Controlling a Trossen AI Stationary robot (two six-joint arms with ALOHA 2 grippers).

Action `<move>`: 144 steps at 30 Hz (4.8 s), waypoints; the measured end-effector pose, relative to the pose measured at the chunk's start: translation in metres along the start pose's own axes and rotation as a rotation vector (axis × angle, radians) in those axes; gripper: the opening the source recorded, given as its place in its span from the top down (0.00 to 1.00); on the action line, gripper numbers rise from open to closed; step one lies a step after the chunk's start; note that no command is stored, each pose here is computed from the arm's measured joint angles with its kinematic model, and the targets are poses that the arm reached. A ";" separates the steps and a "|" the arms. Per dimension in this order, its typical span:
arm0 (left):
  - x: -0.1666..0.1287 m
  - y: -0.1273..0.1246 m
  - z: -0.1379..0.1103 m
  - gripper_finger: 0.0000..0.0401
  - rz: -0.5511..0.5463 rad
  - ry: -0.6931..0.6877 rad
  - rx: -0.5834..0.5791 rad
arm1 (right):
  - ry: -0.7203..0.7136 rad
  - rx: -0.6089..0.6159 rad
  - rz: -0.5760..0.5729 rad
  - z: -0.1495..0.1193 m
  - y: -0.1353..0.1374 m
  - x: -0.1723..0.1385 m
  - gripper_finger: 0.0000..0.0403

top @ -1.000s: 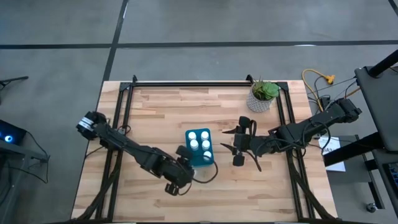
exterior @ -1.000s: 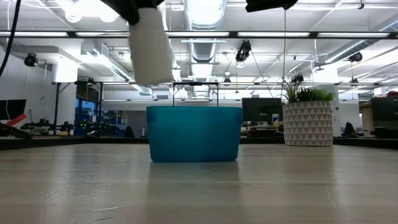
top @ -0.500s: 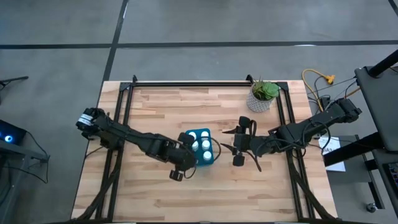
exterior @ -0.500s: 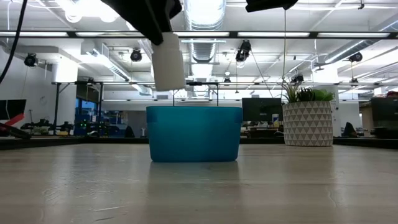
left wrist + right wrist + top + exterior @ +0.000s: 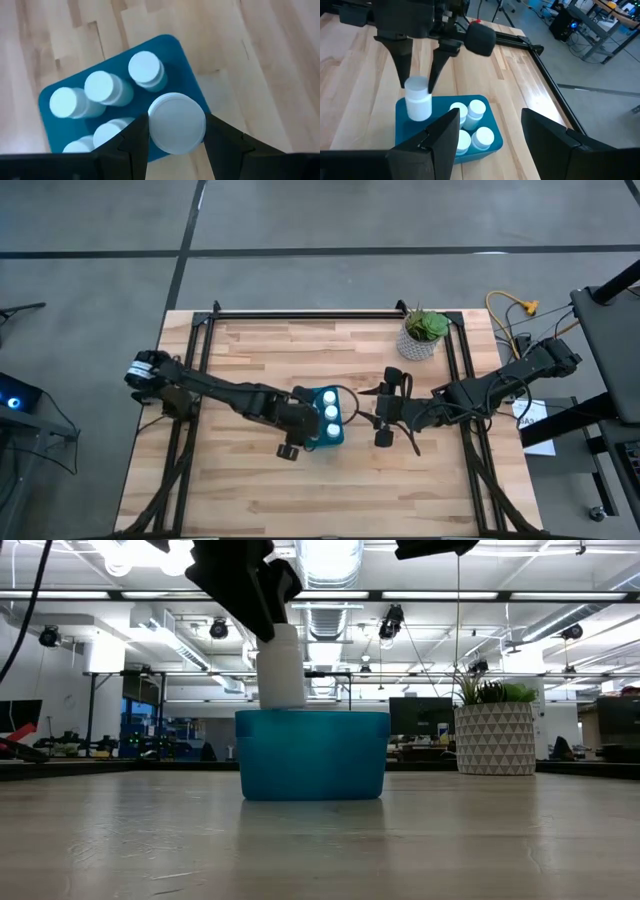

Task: Pick and place pill bottles into a basket
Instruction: Put the white pill bottle into the blue bin, then return to Home Position

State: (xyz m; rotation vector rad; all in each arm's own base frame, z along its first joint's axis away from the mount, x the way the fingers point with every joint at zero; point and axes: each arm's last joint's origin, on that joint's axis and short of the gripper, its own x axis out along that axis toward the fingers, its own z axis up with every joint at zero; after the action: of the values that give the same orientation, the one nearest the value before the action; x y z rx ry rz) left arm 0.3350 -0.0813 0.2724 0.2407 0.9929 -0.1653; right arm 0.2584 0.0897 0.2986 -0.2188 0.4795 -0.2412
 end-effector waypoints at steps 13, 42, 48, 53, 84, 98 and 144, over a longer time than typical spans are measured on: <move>0.028 0.012 -0.021 0.65 -0.047 -0.008 -0.052 | 0.000 0.000 0.000 0.000 0.000 0.000 0.49; 0.068 0.019 -0.025 0.45 -0.066 0.058 -0.108 | 0.000 0.000 0.001 0.000 0.000 0.000 0.49; 0.068 0.019 -0.025 0.30 -0.066 0.056 -0.109 | 0.000 -0.001 0.001 0.000 0.000 0.000 0.49; 0.063 0.018 -0.021 0.29 -0.067 0.036 -0.108 | -0.001 -0.004 0.001 0.000 0.000 0.000 0.49; -0.097 0.010 -0.022 0.28 -0.078 -0.380 -0.126 | -0.011 0.009 0.004 0.001 0.000 0.000 0.49; -0.104 0.007 -0.062 0.28 -0.029 -0.557 0.032 | -0.092 0.036 0.008 0.026 -0.009 -0.016 0.49; -0.050 0.069 -0.120 0.28 0.213 -0.774 -0.116 | -0.451 0.146 0.300 -0.073 -0.082 -0.033 0.49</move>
State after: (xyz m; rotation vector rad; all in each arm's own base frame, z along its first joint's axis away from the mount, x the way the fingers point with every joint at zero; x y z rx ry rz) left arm 0.2281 0.0194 0.2603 0.1527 0.2031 0.0012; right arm 0.1808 0.0101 0.2712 -0.0521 0.0429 0.0688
